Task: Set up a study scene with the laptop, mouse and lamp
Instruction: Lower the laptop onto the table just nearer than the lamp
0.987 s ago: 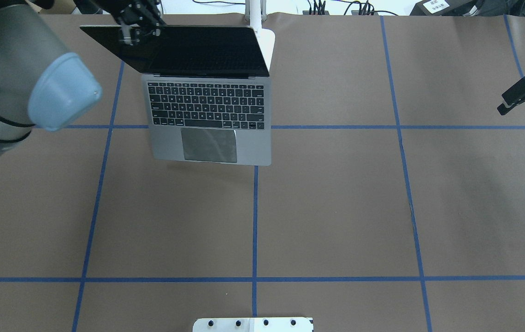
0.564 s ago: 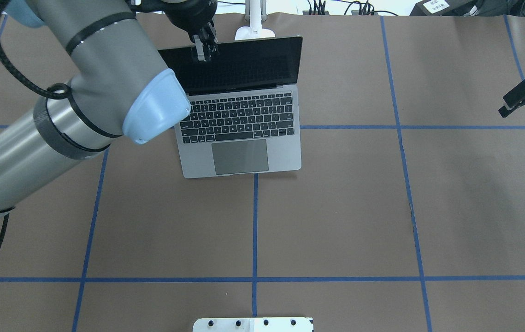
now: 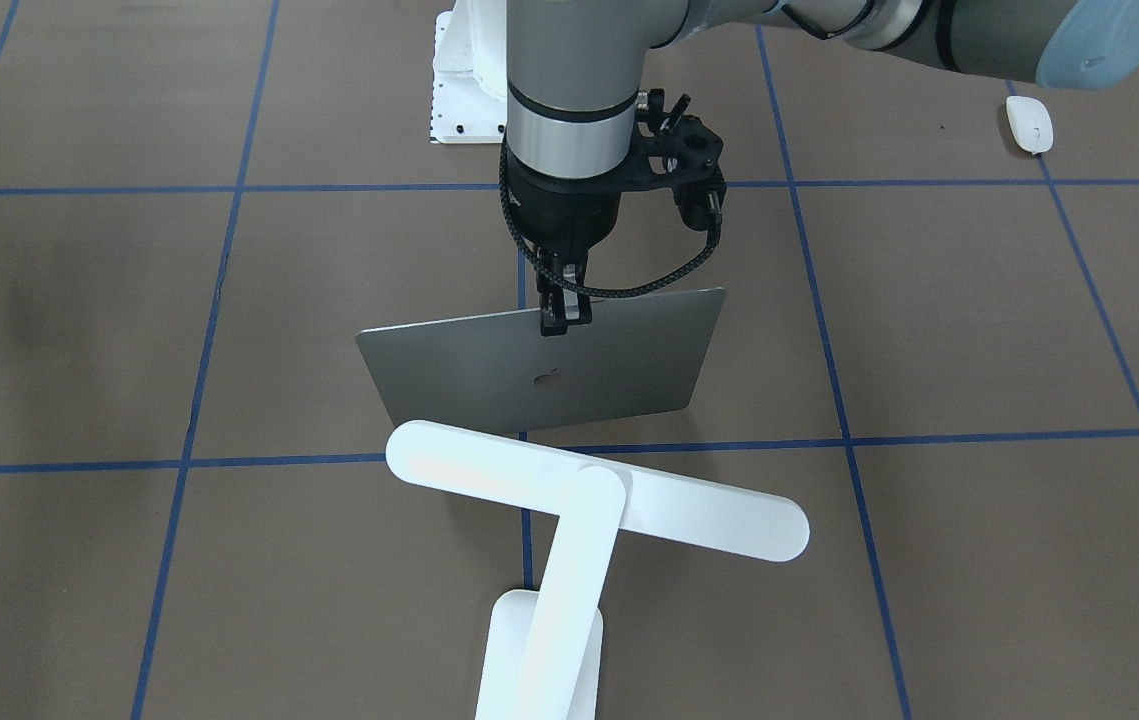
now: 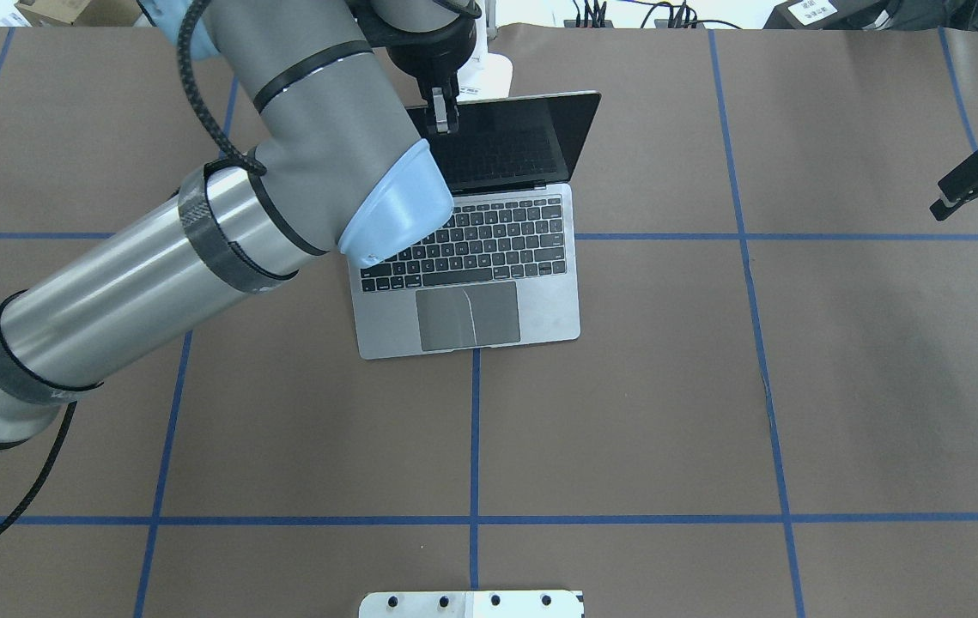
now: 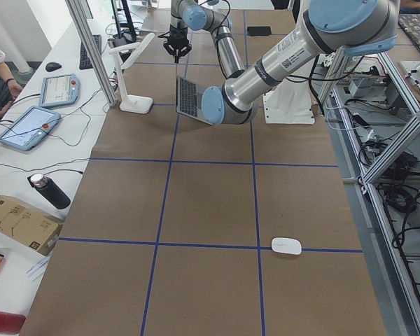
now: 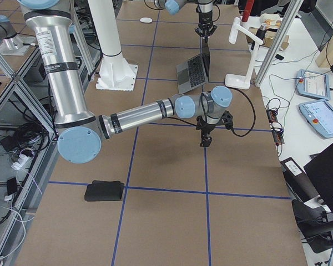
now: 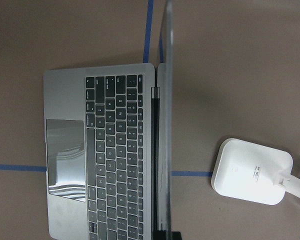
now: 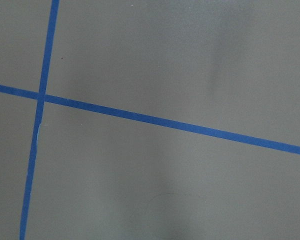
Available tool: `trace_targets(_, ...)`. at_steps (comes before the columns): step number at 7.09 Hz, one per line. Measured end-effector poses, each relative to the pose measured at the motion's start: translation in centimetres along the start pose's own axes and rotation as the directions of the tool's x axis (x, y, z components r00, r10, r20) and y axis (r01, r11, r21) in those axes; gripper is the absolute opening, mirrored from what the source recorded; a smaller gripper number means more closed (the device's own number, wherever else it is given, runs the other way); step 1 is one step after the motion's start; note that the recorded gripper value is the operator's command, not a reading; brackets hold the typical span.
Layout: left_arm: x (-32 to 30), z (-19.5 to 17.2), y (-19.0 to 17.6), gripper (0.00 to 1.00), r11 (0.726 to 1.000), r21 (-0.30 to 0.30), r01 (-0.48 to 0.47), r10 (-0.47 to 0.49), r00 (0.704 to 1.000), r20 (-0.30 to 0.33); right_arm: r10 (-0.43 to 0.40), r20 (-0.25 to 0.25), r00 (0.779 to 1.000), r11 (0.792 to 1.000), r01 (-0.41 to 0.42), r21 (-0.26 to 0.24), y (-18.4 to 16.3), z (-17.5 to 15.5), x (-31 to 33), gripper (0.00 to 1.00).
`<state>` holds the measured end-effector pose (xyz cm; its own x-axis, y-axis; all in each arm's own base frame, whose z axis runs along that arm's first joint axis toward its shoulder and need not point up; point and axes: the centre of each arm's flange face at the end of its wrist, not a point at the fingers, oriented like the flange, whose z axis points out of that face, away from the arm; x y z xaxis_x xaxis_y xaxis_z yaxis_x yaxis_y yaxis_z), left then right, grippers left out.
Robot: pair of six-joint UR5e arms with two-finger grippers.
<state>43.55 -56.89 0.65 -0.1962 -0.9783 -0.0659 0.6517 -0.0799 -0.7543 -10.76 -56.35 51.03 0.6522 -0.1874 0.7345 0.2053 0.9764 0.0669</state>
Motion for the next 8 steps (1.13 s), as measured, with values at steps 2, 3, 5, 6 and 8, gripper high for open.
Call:
trace_targets(2, 1.8, 3.4, 0.6, 0.00, 0.999, -0.029, -0.032, 0.032, 0.999, -0.014, 0.000, 0.000, 1.000, 1.000, 0.000, 0.000, 0.0, 0.0, 0.0, 0.99)
trace_targets(3, 2.3, 4.8, 0.7, 0.00, 0.997, -0.040, -0.071, 0.070, 0.997, -0.019, -0.001, 0.000, 1.000, 1.000, 0.001, 0.001, 0.0, 0.0, -0.1, 0.99)
trace_targets(5, 2.8, 6.7, 0.6, 0.00, 0.992, -0.040, -0.121, 0.120, 0.993, -0.018, -0.001, 0.000, 1.000, 1.000, 0.001, 0.001, 0.0, -0.1, -0.1, 0.99)
trace_targets(6, 3.0, 7.8, 0.7, 0.00, 0.991, -0.041, -0.127, 0.127, 0.992, -0.016, -0.002, 0.000, 1.000, 1.000, 0.002, 0.002, -0.1, -0.1, -0.1, 0.99)
trace_targets(8, 3.2, 8.5, 0.7, 0.00, 0.992, -0.045, -0.121, 0.120, 0.993, -0.017, -0.002, 0.000, 1.000, 1.000, 0.002, 0.001, -0.1, -0.1, -0.1, 0.99)
